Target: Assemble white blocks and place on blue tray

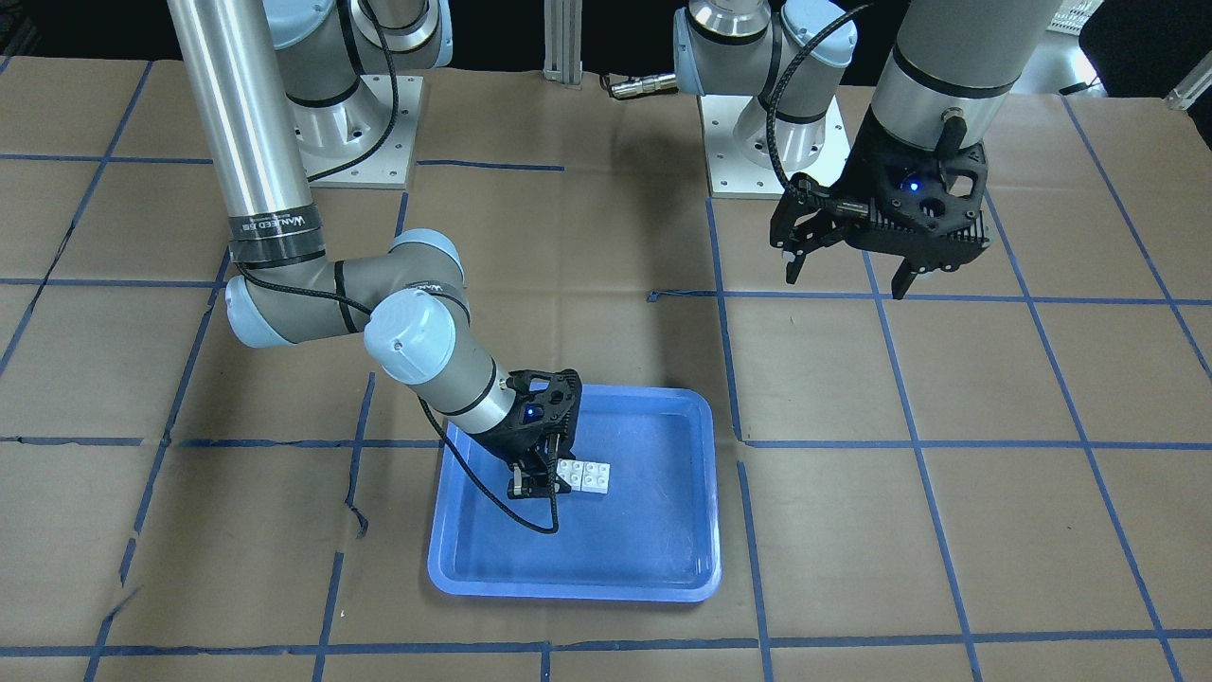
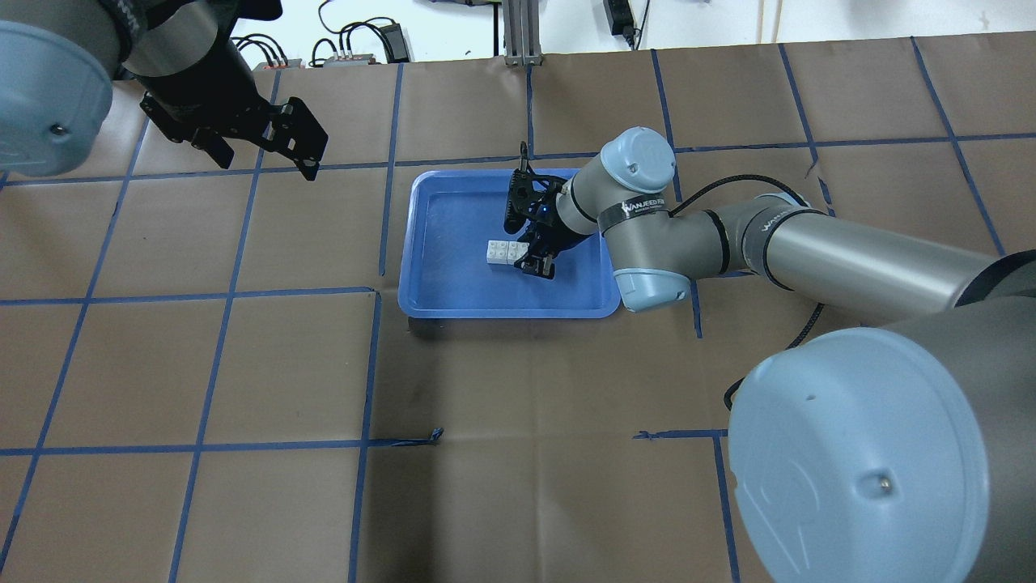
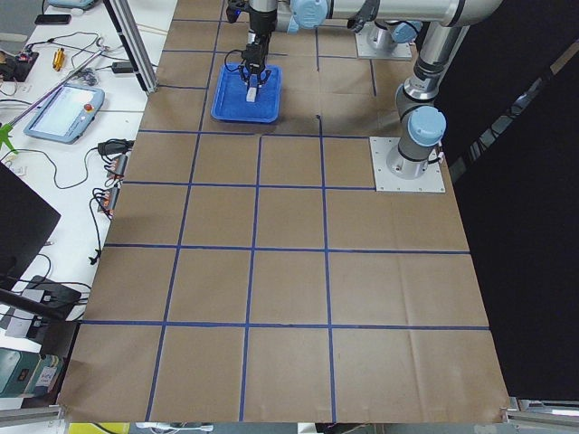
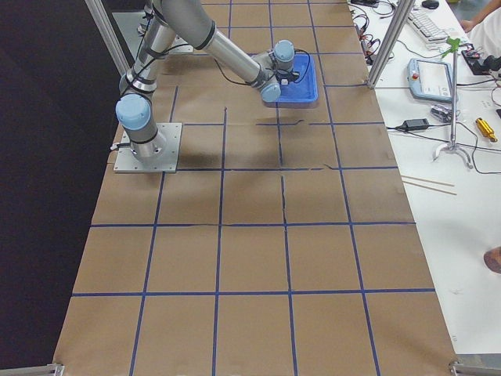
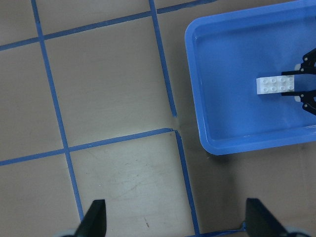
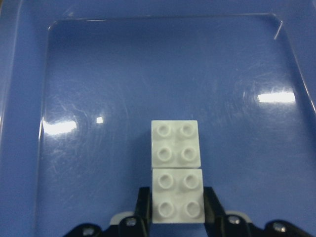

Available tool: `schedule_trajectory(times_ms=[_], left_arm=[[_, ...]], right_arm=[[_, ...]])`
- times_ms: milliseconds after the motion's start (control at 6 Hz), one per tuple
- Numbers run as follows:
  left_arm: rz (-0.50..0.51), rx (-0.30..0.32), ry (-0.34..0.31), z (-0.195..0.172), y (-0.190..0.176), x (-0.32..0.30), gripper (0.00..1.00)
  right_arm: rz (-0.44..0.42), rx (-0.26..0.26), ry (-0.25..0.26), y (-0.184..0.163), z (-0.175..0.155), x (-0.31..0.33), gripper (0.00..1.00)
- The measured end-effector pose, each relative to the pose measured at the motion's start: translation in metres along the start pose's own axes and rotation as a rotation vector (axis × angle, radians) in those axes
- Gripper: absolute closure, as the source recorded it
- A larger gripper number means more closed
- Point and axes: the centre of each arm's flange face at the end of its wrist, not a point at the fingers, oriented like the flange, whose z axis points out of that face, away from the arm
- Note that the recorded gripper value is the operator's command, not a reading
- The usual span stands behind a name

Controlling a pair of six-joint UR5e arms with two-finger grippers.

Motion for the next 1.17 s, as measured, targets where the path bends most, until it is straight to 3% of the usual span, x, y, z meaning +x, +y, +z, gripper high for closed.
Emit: schedule_trajectory(times_ms=[167, 333, 667, 1167], left_arm=[[0.001, -0.003, 0.0, 0.003, -0.001, 0.0, 0.01], [0.002, -0.002, 0.0, 0.004, -0.002, 0.0, 0.01], [0.003, 0.0, -0.001, 0.005, -0.003, 0.0, 0.01], [0.0, 0.002, -0.001, 0.004, -0.003, -0.002, 0.01]], right_arm=[[0.001, 0.001, 0.0, 0.0, 0.0, 0.0, 0.29], [0.001, 0.001, 0.0, 0.0, 0.0, 0.0, 0.0], [0.003, 0.001, 0.003, -0.001, -0.002, 0.001, 0.0], [0.015, -0.043, 0.014, -0.006, -0.018, 0.015, 0.0]])
